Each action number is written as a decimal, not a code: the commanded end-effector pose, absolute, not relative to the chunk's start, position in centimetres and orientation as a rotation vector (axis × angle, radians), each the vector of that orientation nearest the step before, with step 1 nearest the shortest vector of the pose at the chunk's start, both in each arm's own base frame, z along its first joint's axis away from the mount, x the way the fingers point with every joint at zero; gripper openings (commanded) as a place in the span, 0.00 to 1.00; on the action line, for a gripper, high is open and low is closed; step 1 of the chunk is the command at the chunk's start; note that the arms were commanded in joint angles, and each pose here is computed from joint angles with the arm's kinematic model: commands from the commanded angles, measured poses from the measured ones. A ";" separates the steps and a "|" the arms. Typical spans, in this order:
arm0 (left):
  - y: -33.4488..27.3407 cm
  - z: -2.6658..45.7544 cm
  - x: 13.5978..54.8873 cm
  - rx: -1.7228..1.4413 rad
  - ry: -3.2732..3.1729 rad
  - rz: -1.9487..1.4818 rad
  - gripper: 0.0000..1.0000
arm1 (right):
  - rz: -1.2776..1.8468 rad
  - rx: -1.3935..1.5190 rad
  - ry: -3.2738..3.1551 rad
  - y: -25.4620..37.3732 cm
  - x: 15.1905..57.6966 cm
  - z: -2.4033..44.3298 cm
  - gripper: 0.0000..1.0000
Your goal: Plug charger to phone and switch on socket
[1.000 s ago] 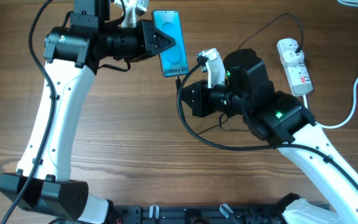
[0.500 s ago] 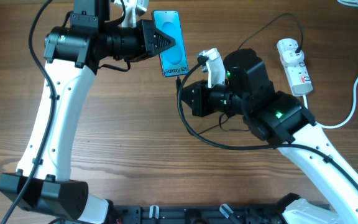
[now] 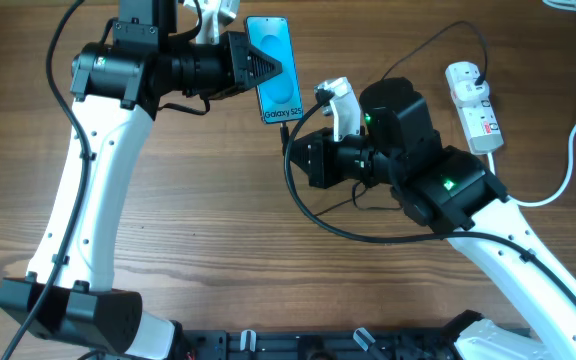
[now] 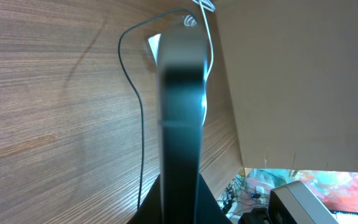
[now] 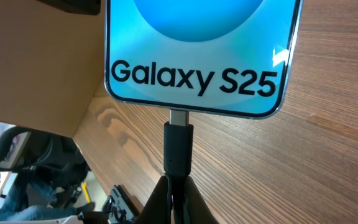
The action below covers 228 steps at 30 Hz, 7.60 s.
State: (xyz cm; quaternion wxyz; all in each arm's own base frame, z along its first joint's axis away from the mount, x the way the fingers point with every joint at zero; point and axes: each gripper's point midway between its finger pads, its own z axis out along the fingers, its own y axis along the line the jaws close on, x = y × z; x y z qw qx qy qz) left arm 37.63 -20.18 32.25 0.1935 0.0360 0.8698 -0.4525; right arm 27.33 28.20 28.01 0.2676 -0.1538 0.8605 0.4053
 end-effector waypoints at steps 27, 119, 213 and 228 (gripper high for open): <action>-20.6 32.7 37.4 0.154 2.418 -1.288 0.04 | 1.105 -0.412 2.323 28.6 27.7 28.1 0.04; -24.9 3.9 39.9 -0.005 3.114 -0.931 0.04 | 0.760 0.191 2.565 19.3 31.0 22.8 0.99; -15.3 30.2 37.1 0.040 2.523 -0.674 1.00 | 0.178 0.991 2.800 -14.2 44.8 -0.5 1.00; -15.3 30.2 37.1 0.040 2.523 -0.674 1.00 | 0.193 1.038 2.695 -13.7 43.3 8.1 1.00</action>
